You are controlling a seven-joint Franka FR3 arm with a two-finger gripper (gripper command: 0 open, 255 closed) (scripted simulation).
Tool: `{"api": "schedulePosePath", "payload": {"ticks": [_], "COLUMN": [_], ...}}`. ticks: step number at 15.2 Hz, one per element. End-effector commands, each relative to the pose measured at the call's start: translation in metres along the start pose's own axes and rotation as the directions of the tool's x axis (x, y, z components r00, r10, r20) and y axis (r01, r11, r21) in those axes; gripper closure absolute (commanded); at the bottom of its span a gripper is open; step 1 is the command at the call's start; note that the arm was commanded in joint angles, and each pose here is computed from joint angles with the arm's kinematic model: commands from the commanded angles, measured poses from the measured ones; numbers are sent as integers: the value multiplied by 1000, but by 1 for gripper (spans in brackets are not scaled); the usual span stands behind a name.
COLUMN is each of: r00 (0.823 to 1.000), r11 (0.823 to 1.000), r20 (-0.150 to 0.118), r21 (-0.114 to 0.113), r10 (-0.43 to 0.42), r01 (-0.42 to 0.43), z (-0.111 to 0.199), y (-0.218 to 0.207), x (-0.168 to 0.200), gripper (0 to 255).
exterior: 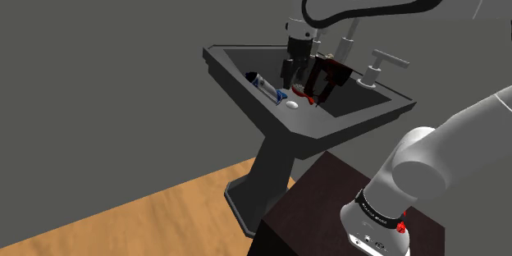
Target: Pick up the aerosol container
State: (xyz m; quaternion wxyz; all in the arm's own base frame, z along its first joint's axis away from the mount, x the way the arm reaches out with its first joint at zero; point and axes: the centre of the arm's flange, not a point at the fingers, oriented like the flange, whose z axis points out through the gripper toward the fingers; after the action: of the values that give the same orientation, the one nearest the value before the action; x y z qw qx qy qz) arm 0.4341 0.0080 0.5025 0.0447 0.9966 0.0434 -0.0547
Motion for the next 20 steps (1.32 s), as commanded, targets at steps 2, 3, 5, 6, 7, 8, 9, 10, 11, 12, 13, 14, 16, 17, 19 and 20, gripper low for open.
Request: {"api": "schedulePosePath", "payload": {"ticks": [2, 3, 5, 6, 7, 8, 9, 10, 11, 12, 13, 14, 16, 17, 19, 20], "r00": [999, 999, 997, 996, 995, 993, 992, 990, 988, 986, 984, 982, 981, 981, 981, 981], "r11": [998, 997, 994, 992, 989, 986, 983, 979, 975, 971, 967, 962, 962, 962, 962, 962], "r20": [-11, -14, -20, -22, -24, -27, -29, -30, -32, -33, -35, -36, -36, -36, -36, -36], "r21": [-42, -56, -84, -98, -112, -126, -140, -154, -167, -181, -195, -209, -210, -210, -210, -210], "r10": [-38, -51, -75, -88, -100, -113, -125, -138, -150, -163, -175, -188, -188, -188, -188, -188], "r01": [38, 50, 74, 85, 97, 109, 120, 132, 143, 154, 165, 176, 177, 177, 177, 177], "z": [4, 6, 9, 10, 12, 13, 14, 16, 17, 18, 19, 20, 25, 30, 41, 46], "y": [4, 6, 9, 10, 12, 13, 14, 15, 15, 16, 16, 17, 16, 16, 15, 15], "x": [37, 49, 73, 85, 97, 109, 121, 133, 145, 157, 169, 181, 182, 183, 184, 184], "gripper": [0, 0, 0, 0, 0, 0, 0, 0, 0, 0, 0, 0, 0, 0, 0, 0]}}
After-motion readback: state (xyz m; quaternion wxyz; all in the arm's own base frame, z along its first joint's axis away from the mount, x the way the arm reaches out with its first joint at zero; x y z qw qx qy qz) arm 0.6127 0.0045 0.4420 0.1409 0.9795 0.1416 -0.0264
